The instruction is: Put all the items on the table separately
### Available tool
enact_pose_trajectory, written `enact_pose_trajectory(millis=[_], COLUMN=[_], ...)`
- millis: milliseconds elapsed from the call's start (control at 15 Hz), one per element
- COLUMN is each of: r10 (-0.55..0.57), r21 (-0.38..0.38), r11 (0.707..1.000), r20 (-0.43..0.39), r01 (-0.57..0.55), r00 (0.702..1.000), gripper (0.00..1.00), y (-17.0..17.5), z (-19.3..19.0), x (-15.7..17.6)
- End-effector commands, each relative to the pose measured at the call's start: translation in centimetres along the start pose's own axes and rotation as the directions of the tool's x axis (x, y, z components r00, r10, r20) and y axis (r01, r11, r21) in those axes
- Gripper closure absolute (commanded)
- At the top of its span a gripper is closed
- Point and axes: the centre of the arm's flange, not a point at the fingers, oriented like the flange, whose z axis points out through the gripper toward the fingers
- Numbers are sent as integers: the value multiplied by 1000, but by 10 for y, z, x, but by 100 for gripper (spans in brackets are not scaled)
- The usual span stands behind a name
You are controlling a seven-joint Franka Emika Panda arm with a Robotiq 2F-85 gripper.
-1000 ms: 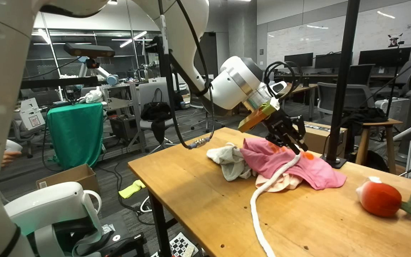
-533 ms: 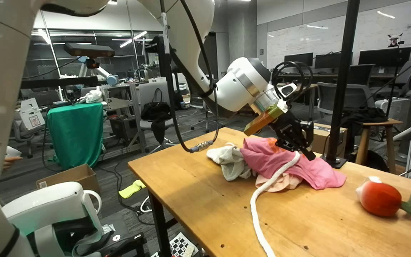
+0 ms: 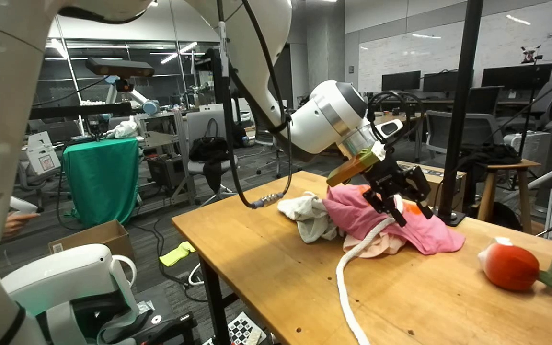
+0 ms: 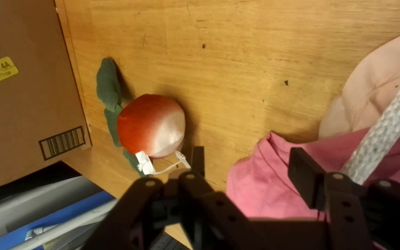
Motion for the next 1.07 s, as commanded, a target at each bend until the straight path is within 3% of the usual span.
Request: enact_pose_trajectory(millis=[0, 400, 1000], r10=[30, 66, 87], r21=[37, 92, 115], r11=[999, 993, 989], r20=[20, 32, 18], r01=[-31, -69, -88], r00=[999, 997, 996], gripper=[3, 0, 0], y=[0, -1, 0], z=[-5, -16, -32], x=[8, 14, 15])
